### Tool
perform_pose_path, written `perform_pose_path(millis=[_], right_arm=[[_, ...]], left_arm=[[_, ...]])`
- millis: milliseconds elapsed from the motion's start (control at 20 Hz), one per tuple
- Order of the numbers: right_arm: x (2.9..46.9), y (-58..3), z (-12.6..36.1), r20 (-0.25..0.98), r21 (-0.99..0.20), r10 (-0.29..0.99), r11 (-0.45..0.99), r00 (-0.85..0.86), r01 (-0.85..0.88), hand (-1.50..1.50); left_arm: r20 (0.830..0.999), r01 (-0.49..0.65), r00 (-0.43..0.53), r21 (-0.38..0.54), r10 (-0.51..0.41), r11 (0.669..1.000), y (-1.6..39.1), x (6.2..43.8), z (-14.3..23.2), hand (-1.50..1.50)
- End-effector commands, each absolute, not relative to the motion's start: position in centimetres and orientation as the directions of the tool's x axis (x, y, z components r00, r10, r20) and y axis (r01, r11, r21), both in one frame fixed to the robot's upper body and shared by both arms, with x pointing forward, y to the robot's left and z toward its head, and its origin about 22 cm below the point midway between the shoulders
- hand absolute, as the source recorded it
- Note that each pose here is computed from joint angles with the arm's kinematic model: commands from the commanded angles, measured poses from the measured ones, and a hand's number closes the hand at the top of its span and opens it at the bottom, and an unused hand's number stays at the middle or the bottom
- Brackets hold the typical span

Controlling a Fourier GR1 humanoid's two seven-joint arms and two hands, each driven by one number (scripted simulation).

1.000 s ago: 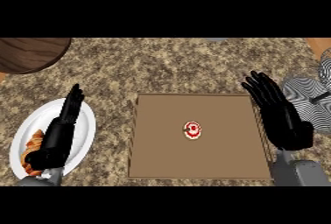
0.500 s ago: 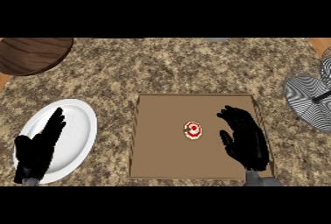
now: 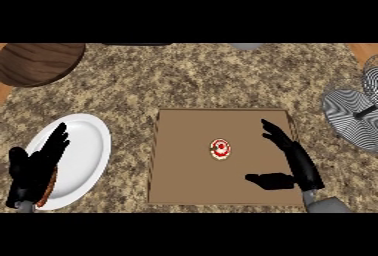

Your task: Pick the cupcake from the tray and place it in the tiered basket

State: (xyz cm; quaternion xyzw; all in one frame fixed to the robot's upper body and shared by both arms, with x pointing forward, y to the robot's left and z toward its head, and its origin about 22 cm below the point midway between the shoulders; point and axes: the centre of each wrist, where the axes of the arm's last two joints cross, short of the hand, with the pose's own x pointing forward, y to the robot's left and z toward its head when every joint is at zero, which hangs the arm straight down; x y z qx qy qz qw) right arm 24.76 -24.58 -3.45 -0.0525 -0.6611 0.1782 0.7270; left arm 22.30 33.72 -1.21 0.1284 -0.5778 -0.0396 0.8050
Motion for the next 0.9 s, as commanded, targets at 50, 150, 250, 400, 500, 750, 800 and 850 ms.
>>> perform_pose_path(millis=[50,150,250,400,500,750,800,850], right_arm=[[27.1,-23.2,1.5,0.846,-0.427,0.522,0.788,0.114,-0.443,-1.5],[28.9,-21.1,3.2,0.838,-0.426,0.535,0.764,0.107,-0.485,-1.5],[29.8,-20.5,6.5,0.824,-0.437,0.557,0.739,0.1,-0.513,-1.5],[31.2,-18.8,8.0,0.827,-0.424,0.547,0.759,0.13,-0.495,-1.5],[31.6,-17.0,9.4,0.824,-0.395,0.542,0.759,0.167,-0.518,-1.5],[33.3,-17.1,10.5,0.75,-0.363,0.618,0.684,0.237,-0.633,-1.5],[32.6,-15.5,10.6,0.743,-0.364,0.618,0.694,0.255,-0.622,-1.5],[32.1,-18.8,10.4,0.724,-0.377,0.642,0.673,0.251,-0.636,-1.5]], left_arm=[[0.903,-0.096,0.378,0.258,-0.204,0.961,35.2,21.8,-2.3,0.0],[0.91,-0.095,0.357,0.263,-0.214,0.96,34.4,22.8,-1.9,0.0],[0.909,-0.105,0.37,0.248,-0.194,0.963,35.2,22.4,-2.2,0.0],[0.913,-0.1,0.363,0.238,-0.187,0.966,34.9,22.2,-1.9,0.0],[0.911,-0.097,0.363,0.244,-0.194,0.965,35.3,23.1,-1.9,0.0],[0.911,-0.09,0.364,0.242,-0.195,0.966,34.7,22.7,-1.8,0.0],[0.908,-0.09,0.367,0.249,-0.2,0.964,36.2,21.8,-1.8,0.0],[0.907,-0.097,0.378,0.236,-0.184,0.967,35.0,22.9,-1.9,0.0]])
